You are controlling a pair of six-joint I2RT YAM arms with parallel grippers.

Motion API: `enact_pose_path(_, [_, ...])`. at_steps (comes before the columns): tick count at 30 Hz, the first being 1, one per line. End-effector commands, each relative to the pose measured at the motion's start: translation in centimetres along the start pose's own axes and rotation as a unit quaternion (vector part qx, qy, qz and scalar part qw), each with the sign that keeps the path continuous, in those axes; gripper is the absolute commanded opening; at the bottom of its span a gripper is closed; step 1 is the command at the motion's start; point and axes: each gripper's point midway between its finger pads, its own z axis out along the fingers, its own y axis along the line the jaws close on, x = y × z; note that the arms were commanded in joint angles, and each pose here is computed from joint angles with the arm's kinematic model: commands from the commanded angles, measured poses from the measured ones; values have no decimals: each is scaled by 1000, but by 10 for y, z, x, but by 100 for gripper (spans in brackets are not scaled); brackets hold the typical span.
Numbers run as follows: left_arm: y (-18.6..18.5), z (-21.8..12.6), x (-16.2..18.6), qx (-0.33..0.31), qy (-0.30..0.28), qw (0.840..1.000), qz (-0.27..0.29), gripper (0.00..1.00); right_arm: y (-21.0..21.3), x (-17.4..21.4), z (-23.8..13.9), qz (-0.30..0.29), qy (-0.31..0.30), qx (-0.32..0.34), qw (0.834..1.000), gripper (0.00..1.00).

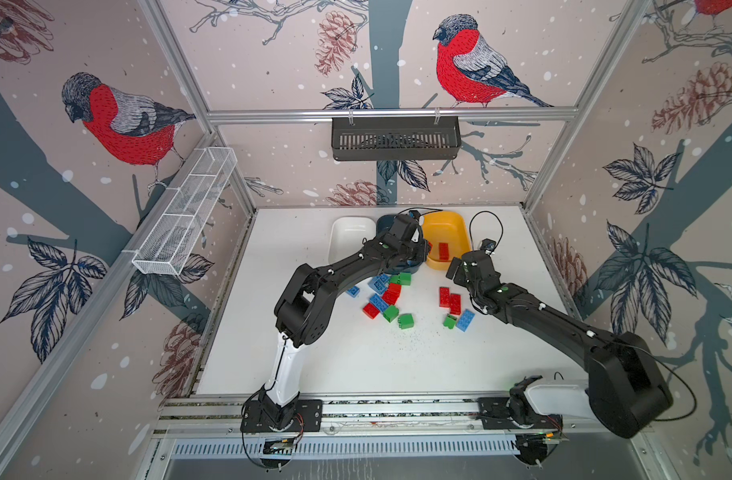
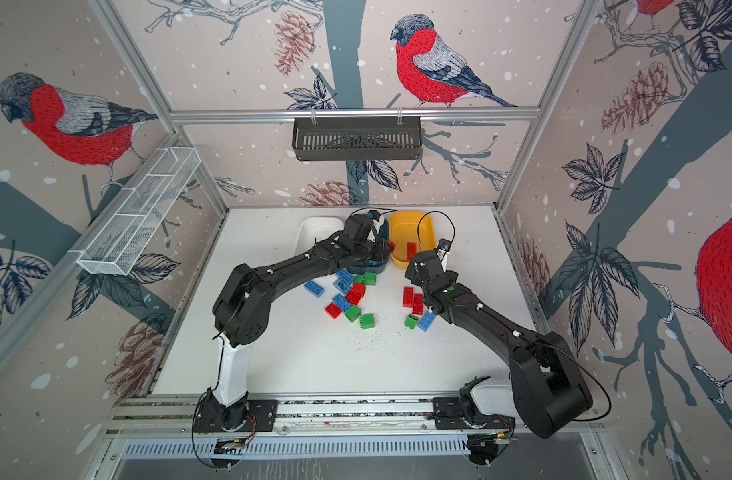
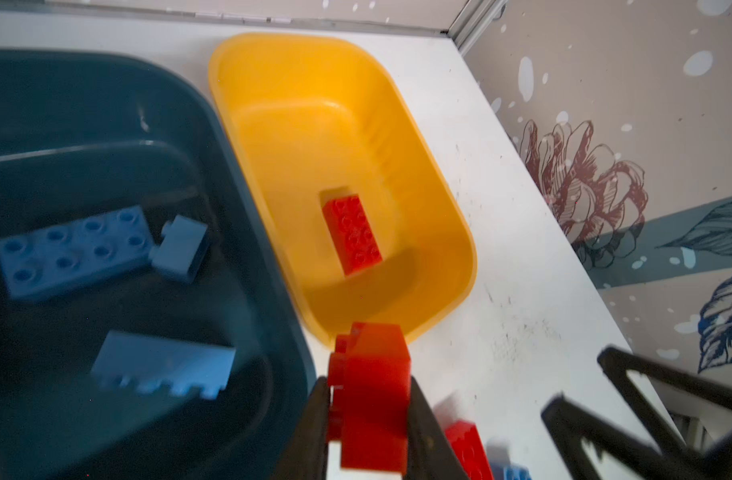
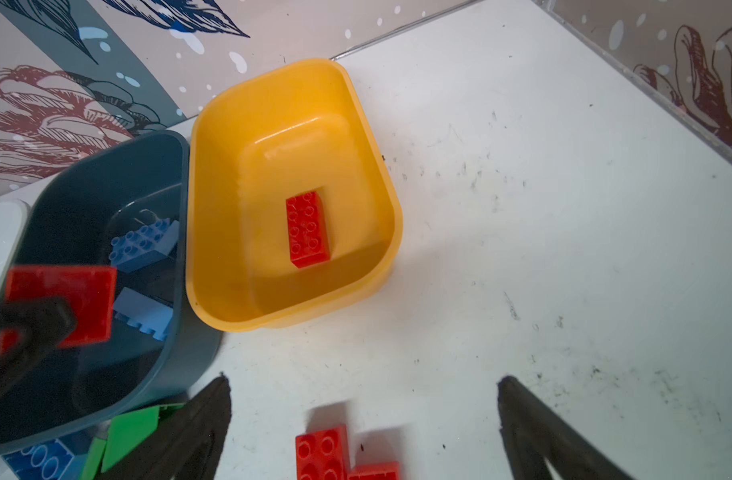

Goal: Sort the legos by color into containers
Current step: 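Drop the red brick into the yellow bin while right reaches another red brick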

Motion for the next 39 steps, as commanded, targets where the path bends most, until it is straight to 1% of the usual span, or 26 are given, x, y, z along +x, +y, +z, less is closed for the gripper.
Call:
enact_pose_path(1, [-8,20,-7,26,3,1000,13,19,7,14,-1,-1,31,-54,998,99])
enact_pose_path(3, [-6,33,-9,19,12,1000,9,24,7,23,1,3,55,-67,996,100])
enact_pose_path(4, [-4,38,-10,13,18,1000,8,30,5,27,3,4,64,-63,996,99])
enact_pose_path(6, [-1,43,-12,1,27,1000,6,50,4,35,4,-1,77,-67,995,98])
enact_pose_path(7, [-2,43,-15,1,26,1000,9,59,7,39,4,-4,83,-79,993,100])
enact_pose_path(8, [-4,40,-17,1,24,1000,9,65,9,42,4,-3,90,-87,992,100])
enact_pose_path(10, [-7,33,-22,5,15,1000,12,72,13,47,3,-4,100,-102,990,100])
enact_pose_path(14, [-10,11,-28,1,-6,1000,17,82,20,53,6,-12,119,-114,986,99])
enact_pose_path(16, [-8,-1,-31,-9,-18,1000,18,88,27,56,7,-23,131,-121,984,99])
enact_pose_path(19, [-1,-19,-33,-32,-36,999,19,97,37,64,12,-39,167,-130,976,99])
enact_pose_path(22, [4,-38,-35,-46,-52,997,19,97,44,74,18,-53,200,-129,970,98])
enact_pose_path(26, [15,-56,-29,-52,-64,997,5,97,53,83,22,-63,219,-138,964,98])
enact_pose_path(29, [24,-63,-21,-52,-65,996,-13,97,58,92,27,-67,241,-141,958,98])
enact_pose_path(34, [42,-68,-7,-58,-55,996,-41,97,65,103,33,-91,258,-140,952,98])
enact_pose_path(39, [56,-75,-1,-65,-55,995,-57,97,73,114,33,-109,276,-141,944,95])
